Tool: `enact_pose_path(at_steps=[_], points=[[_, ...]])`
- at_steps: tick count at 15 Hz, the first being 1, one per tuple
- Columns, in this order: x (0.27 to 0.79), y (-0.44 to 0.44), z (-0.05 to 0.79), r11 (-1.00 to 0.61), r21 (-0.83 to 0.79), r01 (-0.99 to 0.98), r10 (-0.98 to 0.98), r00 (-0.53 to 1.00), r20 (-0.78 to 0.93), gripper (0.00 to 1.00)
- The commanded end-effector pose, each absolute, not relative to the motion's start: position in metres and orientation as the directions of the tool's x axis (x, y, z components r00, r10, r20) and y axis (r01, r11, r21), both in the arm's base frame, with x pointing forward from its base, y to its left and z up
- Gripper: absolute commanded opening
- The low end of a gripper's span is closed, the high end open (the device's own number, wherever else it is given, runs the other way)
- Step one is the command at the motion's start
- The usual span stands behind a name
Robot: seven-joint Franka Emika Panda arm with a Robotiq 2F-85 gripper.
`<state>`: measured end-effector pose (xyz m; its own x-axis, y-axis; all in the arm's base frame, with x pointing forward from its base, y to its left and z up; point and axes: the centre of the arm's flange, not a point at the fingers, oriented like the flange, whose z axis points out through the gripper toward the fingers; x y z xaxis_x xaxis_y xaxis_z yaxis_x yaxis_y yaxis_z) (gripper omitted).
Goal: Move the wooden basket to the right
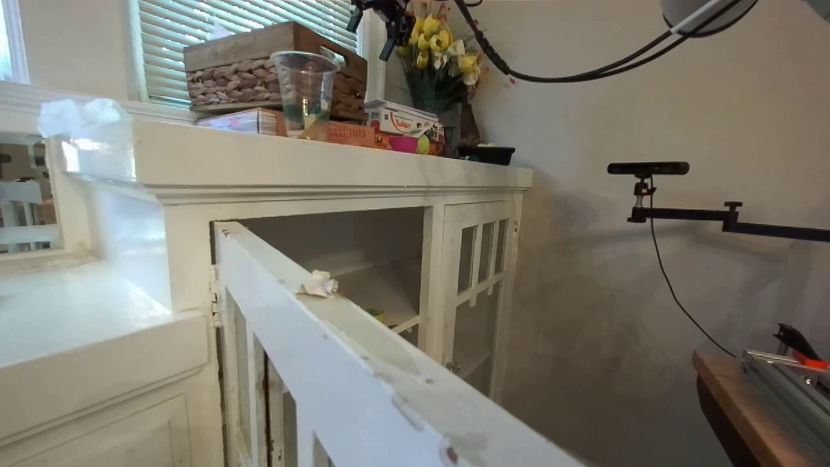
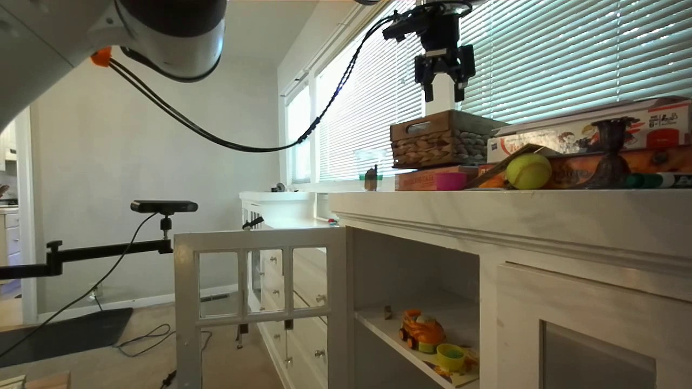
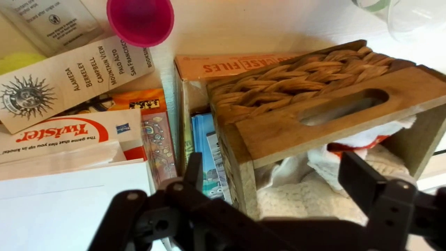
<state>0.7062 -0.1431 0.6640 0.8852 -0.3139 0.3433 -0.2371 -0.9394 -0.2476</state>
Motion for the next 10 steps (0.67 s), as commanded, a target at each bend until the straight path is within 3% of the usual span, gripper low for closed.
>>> enact_pose_path(at_steps=[1, 10], points=[[0.708, -0.142, 0.663, -0.94, -0.246, -0.236, -0.312, 0.886, 0.344, 1.0], [0.743, -0.16, 0.666, -0.978, -0.19, -0.087, -0.158, 0.903, 0.399, 1.0]])
